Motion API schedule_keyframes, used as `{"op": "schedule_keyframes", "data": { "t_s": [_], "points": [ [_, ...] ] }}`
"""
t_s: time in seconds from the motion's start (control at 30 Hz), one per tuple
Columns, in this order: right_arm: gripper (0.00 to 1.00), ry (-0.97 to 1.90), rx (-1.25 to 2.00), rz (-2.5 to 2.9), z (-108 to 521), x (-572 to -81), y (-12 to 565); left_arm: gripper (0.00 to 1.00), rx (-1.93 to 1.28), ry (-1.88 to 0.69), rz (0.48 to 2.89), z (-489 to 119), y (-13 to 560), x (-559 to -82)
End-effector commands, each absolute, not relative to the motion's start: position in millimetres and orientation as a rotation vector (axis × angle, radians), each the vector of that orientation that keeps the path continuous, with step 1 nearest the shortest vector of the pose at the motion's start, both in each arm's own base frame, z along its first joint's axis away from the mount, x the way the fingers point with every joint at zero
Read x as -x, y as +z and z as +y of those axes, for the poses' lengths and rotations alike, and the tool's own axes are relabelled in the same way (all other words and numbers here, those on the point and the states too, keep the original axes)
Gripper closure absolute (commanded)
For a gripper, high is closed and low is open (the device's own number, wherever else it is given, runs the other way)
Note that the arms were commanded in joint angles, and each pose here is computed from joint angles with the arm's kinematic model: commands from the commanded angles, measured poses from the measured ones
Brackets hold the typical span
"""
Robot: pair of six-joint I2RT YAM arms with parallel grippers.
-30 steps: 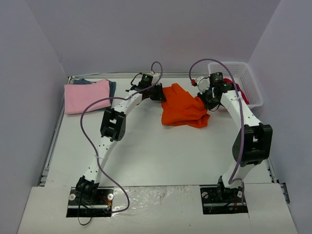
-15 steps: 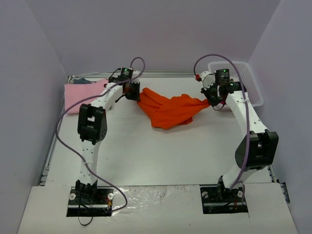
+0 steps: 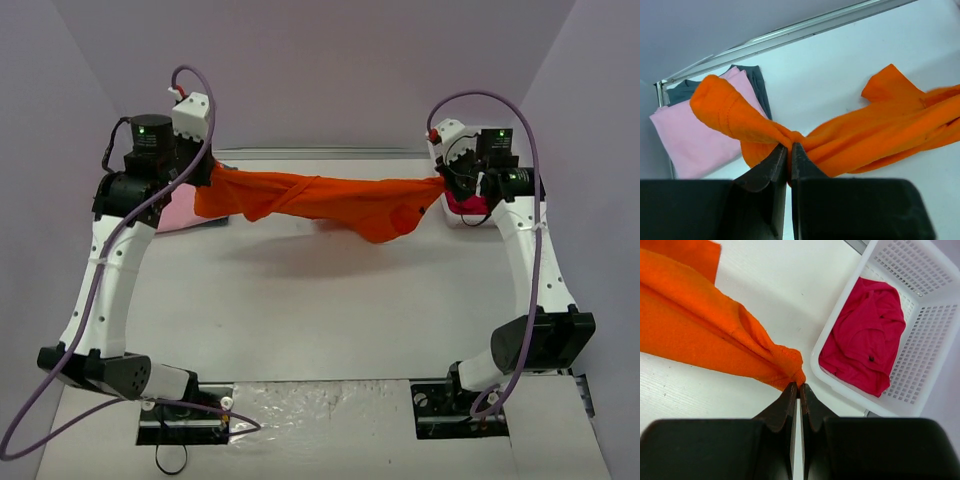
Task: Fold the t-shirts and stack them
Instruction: Flatten out the tshirt
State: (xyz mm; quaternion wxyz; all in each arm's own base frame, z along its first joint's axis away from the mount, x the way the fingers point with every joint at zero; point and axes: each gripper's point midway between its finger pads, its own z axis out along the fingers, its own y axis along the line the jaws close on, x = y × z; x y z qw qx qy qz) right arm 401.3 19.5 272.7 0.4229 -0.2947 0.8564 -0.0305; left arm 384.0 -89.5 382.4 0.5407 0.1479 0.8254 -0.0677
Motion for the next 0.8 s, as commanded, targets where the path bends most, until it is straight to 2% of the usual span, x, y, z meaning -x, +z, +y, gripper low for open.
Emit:
{"op": "schedule_keyframes", "data": {
  "t_s": [0.0, 0.17, 0.47, 0.63, 0.67, 0.7, 0.73, 0.77],
  "points": [
    [1.00, -0.108, 0.722, 2.061, 14, -395, 308, 0.98, -0.412, -0.070, 2.101, -68, 348, -358],
    [1.00, -0.060, 0.753, 2.045, 22, -381, 304, 0.95, -0.522, -0.183, 2.115, -82, 331, -318],
    [1.00, -0.017, 0.790, 2.111, 24, -372, 270, 0.98, -0.831, -0.450, 2.363, -114, 222, -260],
    [1.00, 0.011, 0.800, 2.146, 26, -375, 256, 0.95, -0.866, -0.440, 2.442, -115, 182, -262],
    [1.00, 0.020, 0.802, 2.162, 27, -377, 250, 0.88, -0.864, -0.423, 2.442, -115, 180, -265],
    [1.00, 0.033, 0.803, 2.166, 28, -378, 247, 0.76, -0.877, -0.404, 2.462, -117, 175, -267],
    [1.00, 0.044, 0.801, 2.179, 29, -379, 242, 0.53, -0.893, -0.404, 2.474, -119, 172, -266],
    [1.00, 0.051, 0.801, 2.184, 29, -380, 240, 0.42, -0.916, -0.407, 2.483, -122, 169, -265]
  ]
}}
